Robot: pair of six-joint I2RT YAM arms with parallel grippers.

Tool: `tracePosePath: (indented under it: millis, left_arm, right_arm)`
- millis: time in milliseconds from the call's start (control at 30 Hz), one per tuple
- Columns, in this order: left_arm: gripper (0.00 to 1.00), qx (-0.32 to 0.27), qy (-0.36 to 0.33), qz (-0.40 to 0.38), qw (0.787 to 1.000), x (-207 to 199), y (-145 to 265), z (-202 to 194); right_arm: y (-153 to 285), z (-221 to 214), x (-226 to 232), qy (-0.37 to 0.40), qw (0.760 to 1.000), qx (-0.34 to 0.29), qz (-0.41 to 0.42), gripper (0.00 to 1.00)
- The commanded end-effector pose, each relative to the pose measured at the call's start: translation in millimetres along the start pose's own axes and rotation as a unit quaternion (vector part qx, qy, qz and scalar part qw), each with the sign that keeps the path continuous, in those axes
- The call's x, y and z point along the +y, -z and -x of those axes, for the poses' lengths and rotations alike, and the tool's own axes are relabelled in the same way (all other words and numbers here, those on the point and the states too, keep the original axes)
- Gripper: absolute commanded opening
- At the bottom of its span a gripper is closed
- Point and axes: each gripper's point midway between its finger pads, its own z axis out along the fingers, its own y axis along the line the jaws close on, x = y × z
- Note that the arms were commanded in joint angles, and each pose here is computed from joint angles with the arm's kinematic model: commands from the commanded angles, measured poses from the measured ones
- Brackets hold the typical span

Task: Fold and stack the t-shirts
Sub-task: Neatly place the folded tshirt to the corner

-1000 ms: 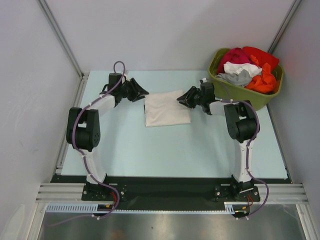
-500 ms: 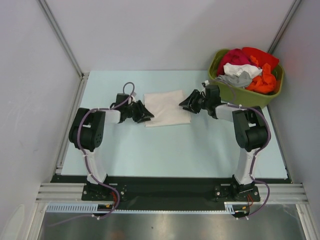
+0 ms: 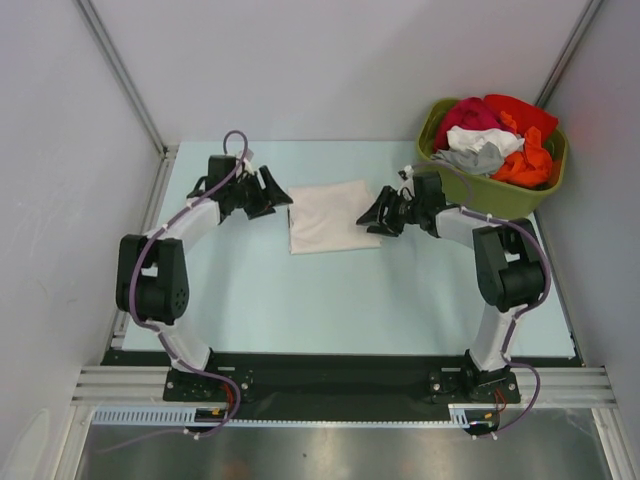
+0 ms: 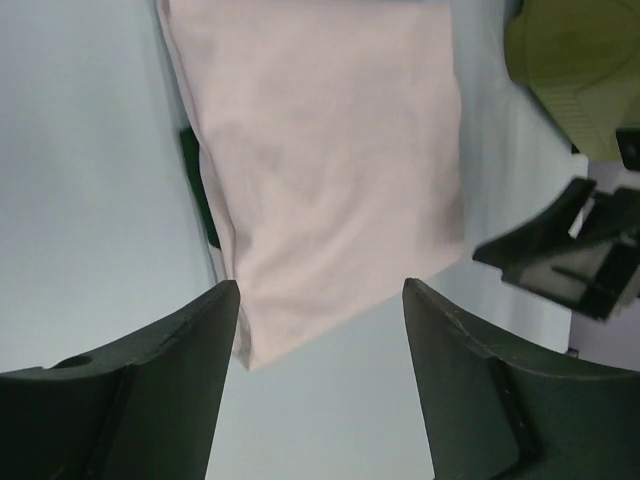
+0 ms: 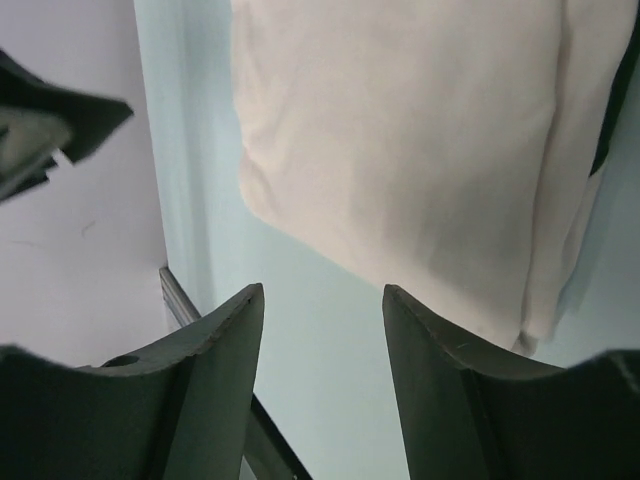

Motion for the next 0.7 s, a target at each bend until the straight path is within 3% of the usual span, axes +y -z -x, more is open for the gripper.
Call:
tracePosePath:
  millis: [0,167,300,500,667]
  left_arm:
    - [0.73,0.012,-0.032,0.060,0.998,22,-14,16]
    - [0.67,0.016,-0.037,0.079,0.996,39,-47,35]
    - [0.71,0.028,-0.036,0.081,0.996,52,-81,41]
    - [0.72,0.059,-0.012,0.091,0.994,74,-103,15]
    - [0.70,0.083,-0.005,0.085,0.993,69,-107,-11]
  right_arm:
    - [26,-14,32,0.033,0.999,0.015,0.029,0.57]
    - [48,-34,38,0.035,0.999,0.016,0.037,0.58]
    - [65,-52,23,0.020,0.999,0.022,0.023,0.58]
    - [82,-66,9,0.009,1.000,0.018,0.019,0.58]
    - [88,-67,6,0.008,1.000,0.015,0.022,0.58]
